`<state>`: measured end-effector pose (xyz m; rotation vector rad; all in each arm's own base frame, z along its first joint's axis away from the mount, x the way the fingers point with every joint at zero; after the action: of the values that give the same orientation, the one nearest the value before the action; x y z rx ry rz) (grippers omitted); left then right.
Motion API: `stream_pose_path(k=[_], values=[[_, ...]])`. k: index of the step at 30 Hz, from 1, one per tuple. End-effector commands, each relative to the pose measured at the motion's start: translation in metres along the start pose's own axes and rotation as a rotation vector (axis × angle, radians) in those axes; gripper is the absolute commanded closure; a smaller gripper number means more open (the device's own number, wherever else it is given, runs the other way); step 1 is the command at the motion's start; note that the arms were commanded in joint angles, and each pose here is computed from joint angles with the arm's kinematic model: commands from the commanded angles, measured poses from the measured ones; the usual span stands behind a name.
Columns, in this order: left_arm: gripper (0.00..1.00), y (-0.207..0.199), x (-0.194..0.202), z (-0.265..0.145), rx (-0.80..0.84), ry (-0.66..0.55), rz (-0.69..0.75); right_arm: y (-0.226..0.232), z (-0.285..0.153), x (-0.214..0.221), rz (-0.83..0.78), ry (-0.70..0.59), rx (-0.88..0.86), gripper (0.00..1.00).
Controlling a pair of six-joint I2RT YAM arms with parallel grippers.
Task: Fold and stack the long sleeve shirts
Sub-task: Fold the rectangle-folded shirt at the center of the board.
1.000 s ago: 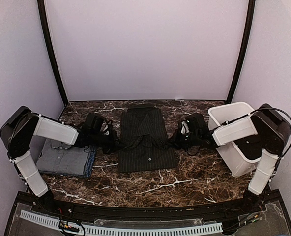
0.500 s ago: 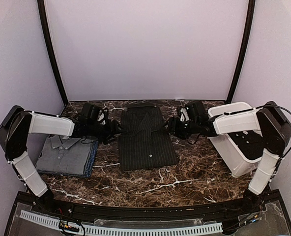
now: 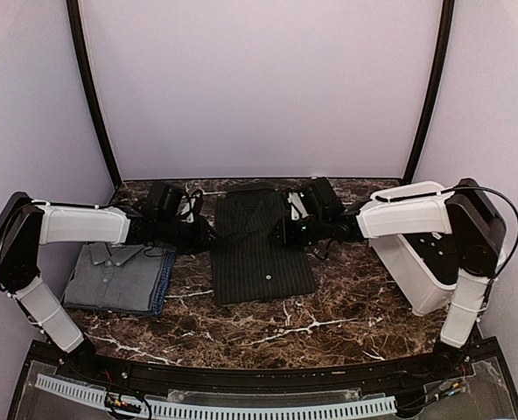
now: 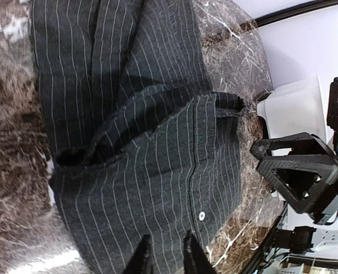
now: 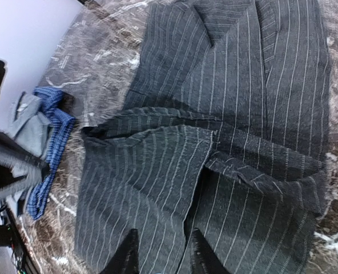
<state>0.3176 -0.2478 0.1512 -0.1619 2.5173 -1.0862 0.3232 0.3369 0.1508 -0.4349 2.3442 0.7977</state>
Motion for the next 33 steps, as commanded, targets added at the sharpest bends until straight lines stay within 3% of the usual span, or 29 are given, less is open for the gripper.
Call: stream_pose_path(k=[1, 6, 12, 23, 33], values=[[0.86, 0.003, 0.007, 0.016, -0.026, 0.06, 0.02, -0.006, 0.03, 0.006, -0.064, 0.072, 0.043, 0.76], [0.9, 0.017, -0.01, 0.042, -0.099, 0.058, 0.04, -0.026, 0.055, -0.005, -0.058, 0.104, 0.135, 0.79], [0.92, 0.029, -0.052, 0.074, -0.138, 0.04, 0.042, -0.054, 0.074, -0.015, 0.034, 0.118, 0.149, 0.73], [0.92, 0.067, -0.057, 0.107, -0.223, 0.105, 0.011, -0.087, 0.068, -0.008, 0.11, 0.142, 0.163, 0.63], [0.88, 0.031, -0.083, 0.093, -0.19, 0.078, 0.085, -0.097, 0.052, 0.035, 0.171, 0.186, 0.161, 0.57]])
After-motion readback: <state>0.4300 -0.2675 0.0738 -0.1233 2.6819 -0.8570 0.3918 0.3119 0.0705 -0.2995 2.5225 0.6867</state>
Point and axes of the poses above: each gripper's point midway between its finger pads, its own z axis out along the fingers, its own y axis along the line the jaws close on, x = y × z, the point moved 5 cm from there along -z, back along the fingers, and after that the axes turned 5 degrees about -z, right-handed, at the moved point
